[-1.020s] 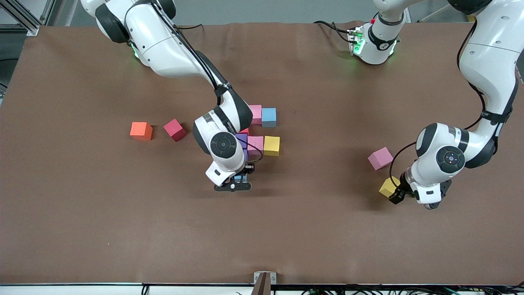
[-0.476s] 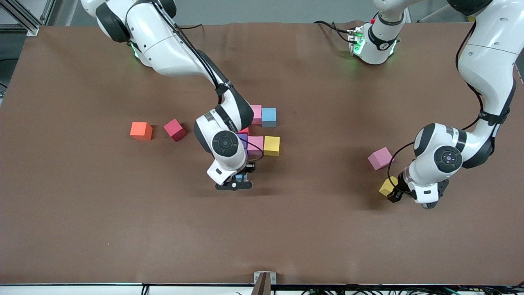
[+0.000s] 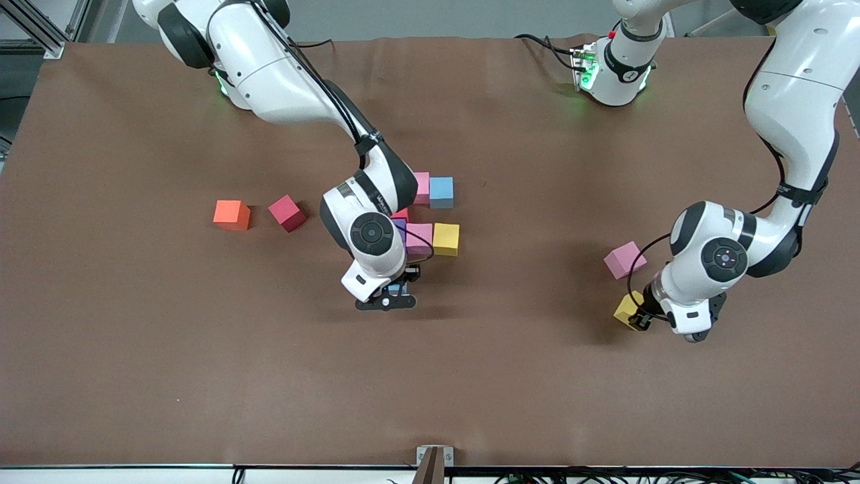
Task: Arrange 11 blocks into digit 3
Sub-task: 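Grasp the yellow cube beside the green cube with the left gripper, then carry the yellow cube to the center group with the left gripper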
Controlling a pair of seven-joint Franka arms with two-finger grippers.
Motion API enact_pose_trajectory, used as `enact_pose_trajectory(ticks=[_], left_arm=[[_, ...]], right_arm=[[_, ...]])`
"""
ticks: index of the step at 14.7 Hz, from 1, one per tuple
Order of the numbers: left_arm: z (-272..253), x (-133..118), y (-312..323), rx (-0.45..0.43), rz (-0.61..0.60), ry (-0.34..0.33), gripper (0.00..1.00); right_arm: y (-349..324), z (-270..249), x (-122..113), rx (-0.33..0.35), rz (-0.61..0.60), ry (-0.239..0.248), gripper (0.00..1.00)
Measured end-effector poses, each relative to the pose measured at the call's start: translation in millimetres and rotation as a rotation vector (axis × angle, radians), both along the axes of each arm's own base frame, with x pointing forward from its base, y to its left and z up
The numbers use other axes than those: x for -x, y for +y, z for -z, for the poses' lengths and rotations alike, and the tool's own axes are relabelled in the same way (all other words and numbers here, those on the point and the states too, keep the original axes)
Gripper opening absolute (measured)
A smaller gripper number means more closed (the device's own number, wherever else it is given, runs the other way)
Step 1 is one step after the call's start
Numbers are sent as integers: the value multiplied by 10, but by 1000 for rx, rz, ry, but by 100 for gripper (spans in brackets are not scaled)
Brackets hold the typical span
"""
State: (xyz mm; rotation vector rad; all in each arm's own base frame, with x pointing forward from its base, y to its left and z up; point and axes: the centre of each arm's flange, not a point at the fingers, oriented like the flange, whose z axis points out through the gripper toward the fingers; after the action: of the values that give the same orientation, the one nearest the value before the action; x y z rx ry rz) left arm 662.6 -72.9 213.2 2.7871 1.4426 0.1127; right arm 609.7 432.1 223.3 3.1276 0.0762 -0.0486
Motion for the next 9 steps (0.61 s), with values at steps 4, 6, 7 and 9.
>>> enact_pose_trajectory(ticks=[4,6,7,9], left_arm=[[-83,11,-526,22,-136,-24,54],[-115,50,-920,39,-223,-35,54],[-123,76,-1131,48,-262,-38,54],[-101,130,-1526,60,-322,-25,54]], right_arm=[[16,-1,11,8,-11,-6,49],[21,0,14,11,-14,-8,49],[22,0,15,11,-14,-9,49],[21,0,14,11,-14,-9,50]])
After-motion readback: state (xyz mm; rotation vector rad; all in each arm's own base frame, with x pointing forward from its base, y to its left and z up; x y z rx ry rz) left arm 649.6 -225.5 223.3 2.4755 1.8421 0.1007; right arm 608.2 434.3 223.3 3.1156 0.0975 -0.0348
